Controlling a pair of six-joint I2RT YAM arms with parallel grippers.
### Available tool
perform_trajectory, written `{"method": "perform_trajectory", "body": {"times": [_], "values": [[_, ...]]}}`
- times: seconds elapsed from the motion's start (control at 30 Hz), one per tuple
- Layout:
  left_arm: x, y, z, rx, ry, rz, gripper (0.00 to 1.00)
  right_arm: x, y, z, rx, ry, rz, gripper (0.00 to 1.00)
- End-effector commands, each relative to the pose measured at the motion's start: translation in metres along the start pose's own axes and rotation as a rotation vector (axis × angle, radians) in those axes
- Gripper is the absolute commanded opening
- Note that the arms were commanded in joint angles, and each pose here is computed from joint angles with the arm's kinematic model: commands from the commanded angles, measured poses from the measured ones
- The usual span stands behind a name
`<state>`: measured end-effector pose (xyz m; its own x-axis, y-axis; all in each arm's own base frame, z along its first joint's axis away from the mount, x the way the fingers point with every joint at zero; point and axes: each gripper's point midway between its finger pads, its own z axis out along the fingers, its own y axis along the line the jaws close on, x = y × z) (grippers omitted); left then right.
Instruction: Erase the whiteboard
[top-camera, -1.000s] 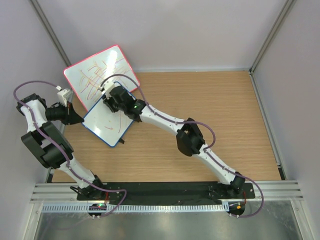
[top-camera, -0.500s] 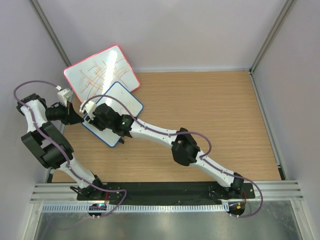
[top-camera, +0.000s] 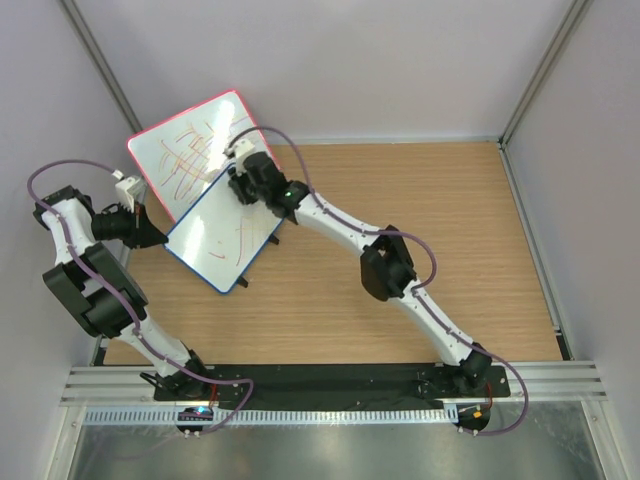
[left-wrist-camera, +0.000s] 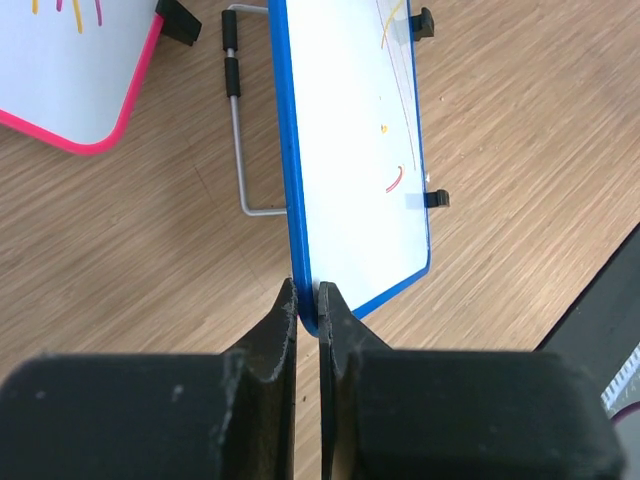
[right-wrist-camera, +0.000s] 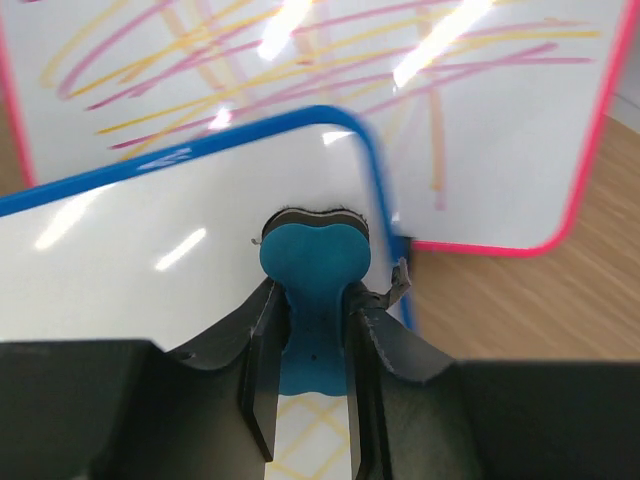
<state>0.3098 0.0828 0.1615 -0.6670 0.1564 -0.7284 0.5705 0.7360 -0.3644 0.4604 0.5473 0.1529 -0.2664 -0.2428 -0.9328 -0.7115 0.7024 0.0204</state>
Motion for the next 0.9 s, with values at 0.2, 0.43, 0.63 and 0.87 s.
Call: {"method": "perform_trajectory", "body": {"times": [0.2, 0.43, 0.63, 0.87], "values": [[-0.007, -0.029, -0.015, 0.034, 0.038, -0.034, 0.00, 0.018, -0.018, 0.017, 0.028, -0.001, 0.047, 0.01], [-0.013, -0.034, -0.017, 0.020, 0.031, -0.010, 0.03, 0.004, 0.007, -0.005, 0.032, -0.023, -0.024, 0.01], [-0.014, -0.044, -0.012, 0.079, 0.000, -0.051, 0.48, 0.023, 0.031, -0.023, 0.029, 0.006, -0.049, 0.01], [-0.015, -0.037, 0.007, 0.080, -0.007, -0.099, 0.65, 0.021, 0.037, -0.034, 0.025, -0.010, -0.003, 0.01]]}}
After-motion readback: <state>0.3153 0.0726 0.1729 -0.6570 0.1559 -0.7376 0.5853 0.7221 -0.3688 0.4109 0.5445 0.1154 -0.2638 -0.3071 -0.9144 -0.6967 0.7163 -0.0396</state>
